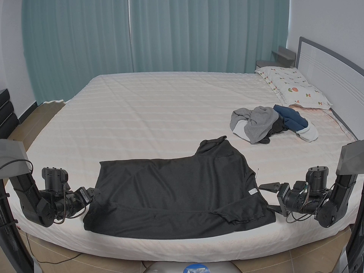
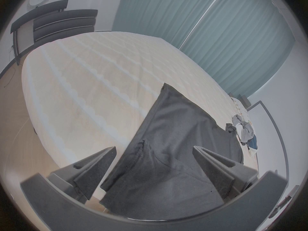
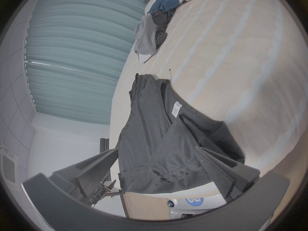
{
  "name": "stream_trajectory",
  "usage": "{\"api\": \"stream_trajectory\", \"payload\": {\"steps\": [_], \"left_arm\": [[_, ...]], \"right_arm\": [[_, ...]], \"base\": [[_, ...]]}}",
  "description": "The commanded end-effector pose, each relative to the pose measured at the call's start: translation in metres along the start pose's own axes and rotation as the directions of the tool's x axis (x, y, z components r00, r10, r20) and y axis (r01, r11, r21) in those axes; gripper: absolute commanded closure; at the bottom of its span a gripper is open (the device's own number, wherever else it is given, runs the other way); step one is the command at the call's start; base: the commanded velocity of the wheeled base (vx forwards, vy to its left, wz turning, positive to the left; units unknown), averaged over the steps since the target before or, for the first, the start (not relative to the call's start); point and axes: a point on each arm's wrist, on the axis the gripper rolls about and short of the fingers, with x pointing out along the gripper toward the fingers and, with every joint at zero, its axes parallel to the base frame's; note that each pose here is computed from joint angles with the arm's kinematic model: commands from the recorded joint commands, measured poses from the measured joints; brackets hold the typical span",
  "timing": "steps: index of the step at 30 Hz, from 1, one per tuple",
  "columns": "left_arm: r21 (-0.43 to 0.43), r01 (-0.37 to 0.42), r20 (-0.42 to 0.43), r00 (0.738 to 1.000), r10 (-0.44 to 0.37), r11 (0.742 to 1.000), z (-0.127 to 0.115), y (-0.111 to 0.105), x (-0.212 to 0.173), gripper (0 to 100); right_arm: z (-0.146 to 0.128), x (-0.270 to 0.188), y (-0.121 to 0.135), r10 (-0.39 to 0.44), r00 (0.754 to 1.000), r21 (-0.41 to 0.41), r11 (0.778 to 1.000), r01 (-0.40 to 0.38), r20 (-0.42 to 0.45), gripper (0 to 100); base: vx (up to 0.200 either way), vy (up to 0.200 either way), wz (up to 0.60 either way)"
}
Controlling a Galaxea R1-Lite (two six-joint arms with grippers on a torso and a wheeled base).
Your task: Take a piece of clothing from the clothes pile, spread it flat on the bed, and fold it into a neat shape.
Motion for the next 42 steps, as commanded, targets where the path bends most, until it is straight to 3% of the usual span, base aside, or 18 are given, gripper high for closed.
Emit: {"api": "stream_trajectory", "payload": {"steps": [1, 11, 19, 27, 34, 38, 42], "left_arm": [[-0.001, 0.003, 0.005, 1.0, -0.003, 1.0, 0.001, -0.001, 0.0, 0], [-0.044, 0.023, 0.002, 1.0, -0.023, 0.999, 0.001, -0.003, -0.001, 0], [-0.029, 0.037, -0.001, 0.999, -0.037, 0.999, -0.001, -0.009, -0.002, 0], [-0.021, 0.083, 0.047, 0.996, -0.082, 0.996, 0.012, -0.021, -0.001, 0], [-0.01, 0.125, 0.099, 0.987, -0.124, 0.992, 0.038, -0.039, 0.01, 0], [-0.007, 0.169, 0.056, 0.984, -0.169, 0.986, 0.053, -0.05, 0.018, 0], [0.015, 0.299, -0.056, 0.953, -0.298, 0.954, 0.07, -0.05, 0.036, 0]], "right_arm": [[0.0, 0.001, -0.002, -0.005, 1.0, 0.002, 1.0, 0.005, -0.003, 0], [0.0, 0.002, -0.001, -0.002, 1.0, 0.0, 1.0, 0.002, -0.003, 0], [0.0, 0.001, -0.001, -0.006, 1.0, -0.004, 1.0, 0.006, 0.0, 0], [-0.003, 0.004, -0.005, -0.021, 1.0, 0.001, 1.0, 0.021, -0.012, 0], [-0.008, 0.006, -0.009, -0.037, 0.999, -0.013, 0.999, 0.037, -0.035, 0], [-0.008, 0.006, -0.008, -0.024, 0.999, -0.019, 1.0, 0.024, -0.034, 0], [-0.008, 0.007, -0.01, -0.019, 0.999, -0.02, 1.0, 0.018, -0.032, 0]], "base": [[0.0, 0.0, 0.0], [0.0, 0.0, 0.0], [0.15, 0.0, 0.0], [0.0, 0.0, 0.0], [0.0, 0.0, 0.0], [0.0, 0.0, 0.0], [0.0, 0.0, 0.0]]}}
